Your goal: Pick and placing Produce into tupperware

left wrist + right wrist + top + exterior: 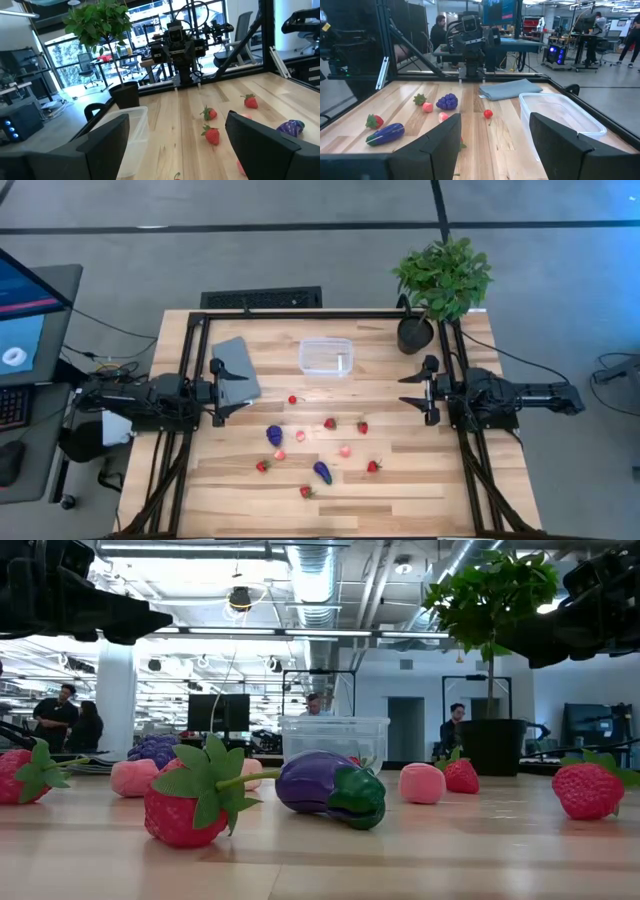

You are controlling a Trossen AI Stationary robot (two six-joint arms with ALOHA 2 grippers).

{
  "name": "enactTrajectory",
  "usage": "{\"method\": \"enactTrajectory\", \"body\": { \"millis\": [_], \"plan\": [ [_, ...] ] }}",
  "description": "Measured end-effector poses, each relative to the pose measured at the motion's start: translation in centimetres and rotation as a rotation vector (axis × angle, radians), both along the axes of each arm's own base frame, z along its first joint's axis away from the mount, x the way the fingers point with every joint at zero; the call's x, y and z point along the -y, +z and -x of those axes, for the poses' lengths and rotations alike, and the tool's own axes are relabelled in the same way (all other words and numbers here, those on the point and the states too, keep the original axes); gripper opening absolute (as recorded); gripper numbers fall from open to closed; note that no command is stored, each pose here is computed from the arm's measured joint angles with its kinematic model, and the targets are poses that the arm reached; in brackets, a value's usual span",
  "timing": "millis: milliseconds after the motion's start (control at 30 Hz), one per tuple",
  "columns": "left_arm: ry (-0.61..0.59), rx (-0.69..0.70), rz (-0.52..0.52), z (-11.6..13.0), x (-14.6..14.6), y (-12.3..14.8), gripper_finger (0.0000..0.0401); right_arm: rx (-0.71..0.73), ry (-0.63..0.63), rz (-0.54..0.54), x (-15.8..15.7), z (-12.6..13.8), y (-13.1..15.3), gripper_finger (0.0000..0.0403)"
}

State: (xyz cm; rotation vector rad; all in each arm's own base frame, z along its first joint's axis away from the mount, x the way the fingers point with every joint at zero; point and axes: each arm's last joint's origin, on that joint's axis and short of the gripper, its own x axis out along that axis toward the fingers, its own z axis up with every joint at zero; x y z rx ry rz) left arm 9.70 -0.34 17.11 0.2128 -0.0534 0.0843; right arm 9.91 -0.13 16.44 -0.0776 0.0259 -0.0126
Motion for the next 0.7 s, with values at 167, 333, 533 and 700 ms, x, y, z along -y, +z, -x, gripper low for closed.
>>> {"method": "enactTrajectory", "body": {
  "millis": [167,333,533,700],
  "plan": [
    [0.001,-0.001,-0.004,0.00,0.00,0.00,0.0320,0.000,0.000,0.000,0.00,0.00,0.00,0.0260],
    [0.000,0.000,0.001,0.00,0.00,0.00,0.0320,0.000,0.000,0.000,0.00,0.00,0.01,0.0260],
    [0.000,0.001,0.004,0.00,0.00,0.01,0.0320,0.000,0.000,0.000,0.00,0.00,0.01,0.0260],
    [0.000,-0.001,-0.005,0.00,0.00,0.00,0.0320,0.000,0.000,0.000,0.00,0.00,0.00,0.0260]
  ]
}}
